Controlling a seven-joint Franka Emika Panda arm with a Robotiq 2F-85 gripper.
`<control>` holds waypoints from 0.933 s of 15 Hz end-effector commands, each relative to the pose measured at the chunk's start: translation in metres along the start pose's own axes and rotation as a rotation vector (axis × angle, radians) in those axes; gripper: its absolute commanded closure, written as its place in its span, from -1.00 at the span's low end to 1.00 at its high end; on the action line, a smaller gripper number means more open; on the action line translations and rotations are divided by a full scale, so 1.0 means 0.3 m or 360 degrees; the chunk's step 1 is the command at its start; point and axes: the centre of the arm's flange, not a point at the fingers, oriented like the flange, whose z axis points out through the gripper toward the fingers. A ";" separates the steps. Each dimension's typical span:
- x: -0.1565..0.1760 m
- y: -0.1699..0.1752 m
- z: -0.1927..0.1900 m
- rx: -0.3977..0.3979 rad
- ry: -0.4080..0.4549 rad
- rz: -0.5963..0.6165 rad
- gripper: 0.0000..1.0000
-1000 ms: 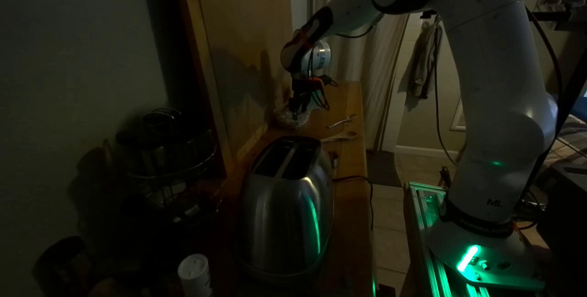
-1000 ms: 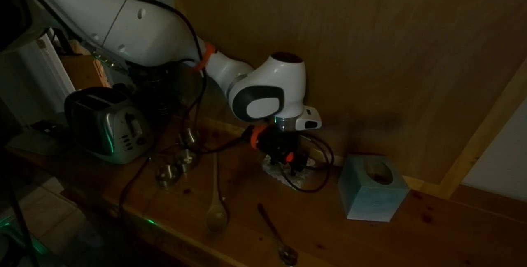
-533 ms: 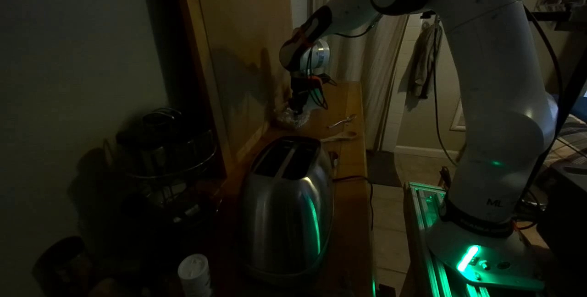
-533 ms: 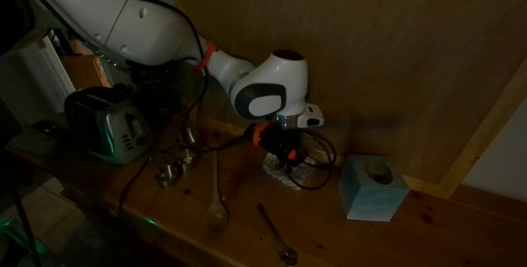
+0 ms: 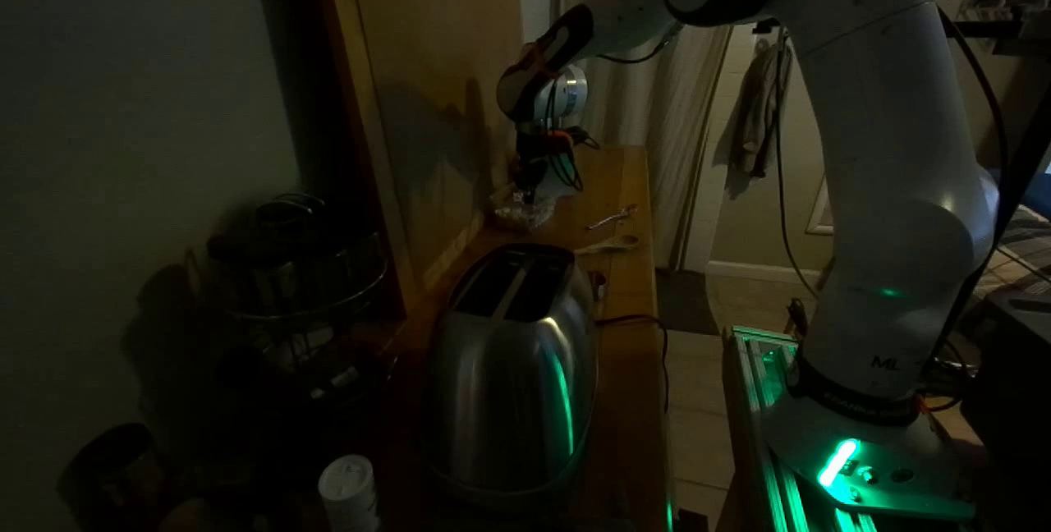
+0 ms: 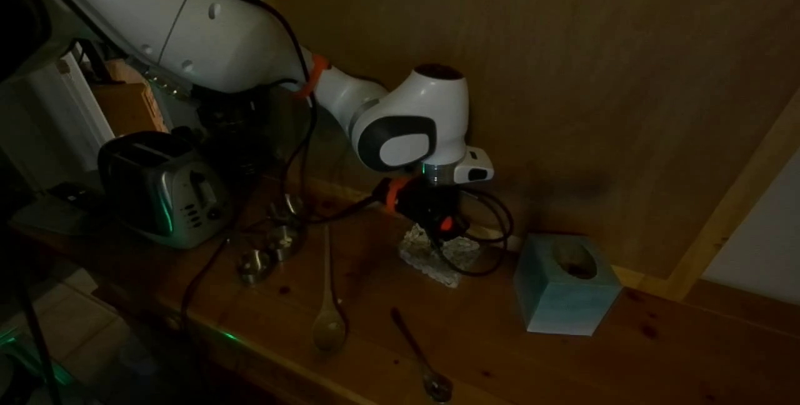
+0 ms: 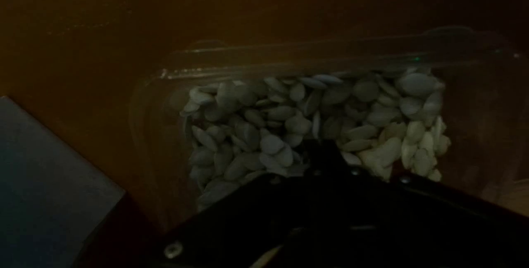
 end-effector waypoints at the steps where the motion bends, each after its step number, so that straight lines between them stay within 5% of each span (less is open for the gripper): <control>1: 0.012 -0.003 -0.095 0.0031 -0.0009 -0.0004 0.97; 5: -0.019 0.009 -0.209 0.0027 -0.0069 -0.0043 0.97; 14: -0.303 0.005 -0.284 0.0201 -0.0598 -0.0153 0.97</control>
